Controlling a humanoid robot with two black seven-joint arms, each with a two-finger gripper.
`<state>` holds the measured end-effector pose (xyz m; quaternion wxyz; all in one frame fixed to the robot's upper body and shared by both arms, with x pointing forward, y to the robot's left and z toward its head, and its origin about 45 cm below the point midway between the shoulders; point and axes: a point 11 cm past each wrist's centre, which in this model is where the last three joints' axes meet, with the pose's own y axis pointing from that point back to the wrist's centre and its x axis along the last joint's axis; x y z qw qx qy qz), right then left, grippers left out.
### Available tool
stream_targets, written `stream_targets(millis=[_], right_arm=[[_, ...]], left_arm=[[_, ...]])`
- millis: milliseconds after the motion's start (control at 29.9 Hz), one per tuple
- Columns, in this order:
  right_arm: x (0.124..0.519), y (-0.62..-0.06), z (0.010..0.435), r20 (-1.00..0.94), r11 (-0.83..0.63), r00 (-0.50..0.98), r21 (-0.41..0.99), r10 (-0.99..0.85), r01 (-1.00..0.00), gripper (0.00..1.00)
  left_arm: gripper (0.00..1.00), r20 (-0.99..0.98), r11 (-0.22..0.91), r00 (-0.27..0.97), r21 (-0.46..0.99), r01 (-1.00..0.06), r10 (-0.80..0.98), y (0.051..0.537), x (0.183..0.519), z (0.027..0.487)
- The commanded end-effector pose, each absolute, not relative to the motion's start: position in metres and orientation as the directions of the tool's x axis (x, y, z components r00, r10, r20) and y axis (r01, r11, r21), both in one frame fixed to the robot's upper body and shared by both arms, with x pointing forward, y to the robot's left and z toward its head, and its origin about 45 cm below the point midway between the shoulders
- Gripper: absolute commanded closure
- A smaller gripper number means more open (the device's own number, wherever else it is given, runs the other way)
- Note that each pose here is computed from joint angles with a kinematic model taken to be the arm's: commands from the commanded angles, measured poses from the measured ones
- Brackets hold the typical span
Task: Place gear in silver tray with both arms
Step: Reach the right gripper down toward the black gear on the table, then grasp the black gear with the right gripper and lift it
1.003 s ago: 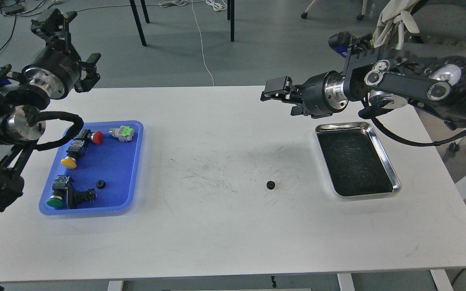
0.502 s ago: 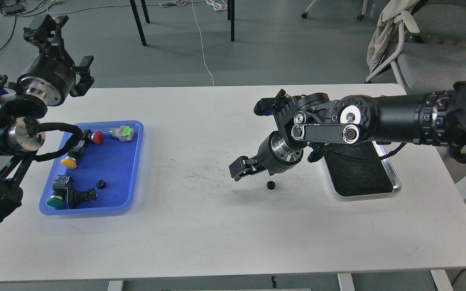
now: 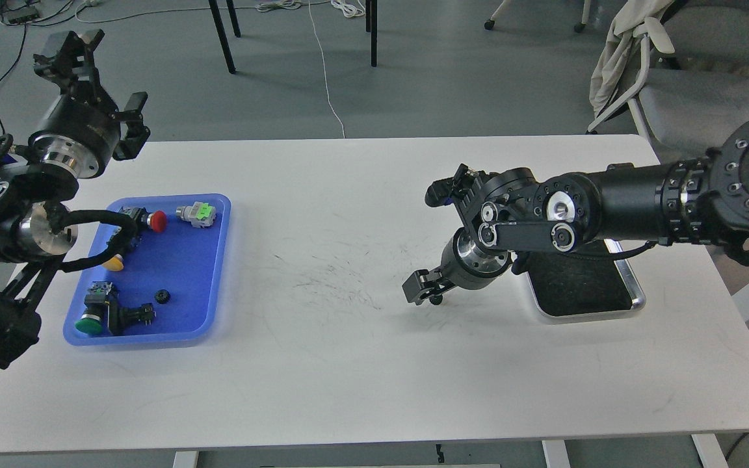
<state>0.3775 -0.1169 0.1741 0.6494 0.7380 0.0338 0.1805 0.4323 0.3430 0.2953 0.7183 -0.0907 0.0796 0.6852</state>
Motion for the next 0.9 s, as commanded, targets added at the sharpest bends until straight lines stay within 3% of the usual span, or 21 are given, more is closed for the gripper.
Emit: stream_targets(millis=[0, 869], right_arm=[[0.380, -0.117, 0.168, 0.226, -0.163, 0.936, 0.969, 0.270, -0.187, 0.01], [0.383, -0.124, 0.142, 0.218, -0.205, 0.962, 0.961, 0.162, -0.183, 0.07]], left_arm=[[0.02, -0.240, 0.046, 0.050, -0.023, -0.999, 0.969, 0.343, 0.432, 0.296], [0.02, -0.248, 0.047, 0.052, -0.026, -0.999, 0.967, 0.341, 0.432, 0.296]])
